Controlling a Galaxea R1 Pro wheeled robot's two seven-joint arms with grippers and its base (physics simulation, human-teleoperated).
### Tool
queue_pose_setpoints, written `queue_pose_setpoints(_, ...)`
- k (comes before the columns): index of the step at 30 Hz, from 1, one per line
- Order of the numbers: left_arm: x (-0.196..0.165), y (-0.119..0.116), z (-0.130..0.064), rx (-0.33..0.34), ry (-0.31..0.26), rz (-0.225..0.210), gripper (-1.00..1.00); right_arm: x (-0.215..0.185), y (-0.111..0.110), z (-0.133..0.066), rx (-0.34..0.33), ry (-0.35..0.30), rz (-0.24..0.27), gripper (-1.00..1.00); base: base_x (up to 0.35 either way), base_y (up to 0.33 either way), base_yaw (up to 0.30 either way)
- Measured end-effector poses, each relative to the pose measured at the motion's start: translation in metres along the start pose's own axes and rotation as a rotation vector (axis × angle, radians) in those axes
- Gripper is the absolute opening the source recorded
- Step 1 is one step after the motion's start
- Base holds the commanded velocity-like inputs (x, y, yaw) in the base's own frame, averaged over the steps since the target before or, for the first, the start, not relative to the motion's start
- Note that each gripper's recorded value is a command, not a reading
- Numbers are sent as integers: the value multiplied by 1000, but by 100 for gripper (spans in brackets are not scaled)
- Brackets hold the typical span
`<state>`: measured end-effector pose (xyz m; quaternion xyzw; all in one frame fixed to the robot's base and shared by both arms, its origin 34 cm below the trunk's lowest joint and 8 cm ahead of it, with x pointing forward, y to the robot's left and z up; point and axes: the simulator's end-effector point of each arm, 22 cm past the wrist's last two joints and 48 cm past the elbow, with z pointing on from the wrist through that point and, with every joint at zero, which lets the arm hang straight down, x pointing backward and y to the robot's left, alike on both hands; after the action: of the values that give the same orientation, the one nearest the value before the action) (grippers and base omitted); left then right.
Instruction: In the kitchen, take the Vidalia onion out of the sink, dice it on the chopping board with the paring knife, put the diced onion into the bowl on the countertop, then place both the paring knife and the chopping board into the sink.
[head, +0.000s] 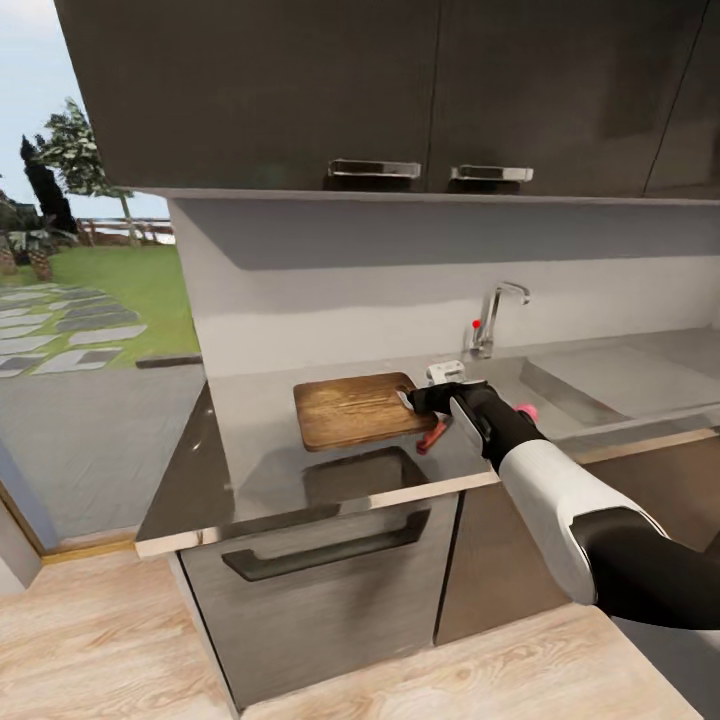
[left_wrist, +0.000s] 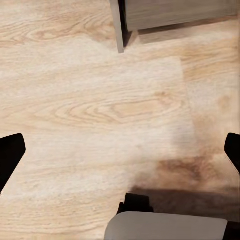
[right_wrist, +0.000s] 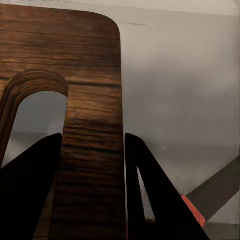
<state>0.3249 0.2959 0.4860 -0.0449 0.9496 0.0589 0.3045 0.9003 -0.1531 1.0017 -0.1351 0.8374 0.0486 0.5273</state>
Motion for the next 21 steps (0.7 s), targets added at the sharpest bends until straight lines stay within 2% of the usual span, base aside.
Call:
queue_pose_setpoints(10, 0, 0, 0, 0, 0, 0, 100, 1, 0, 0, 0, 3, 0, -100, 276, -1, 0)
queue_pose_setpoints(21, 0, 0, 0, 0, 0, 0, 100, 6, 2, 2, -7, 10, 8, -100, 36, 0, 0)
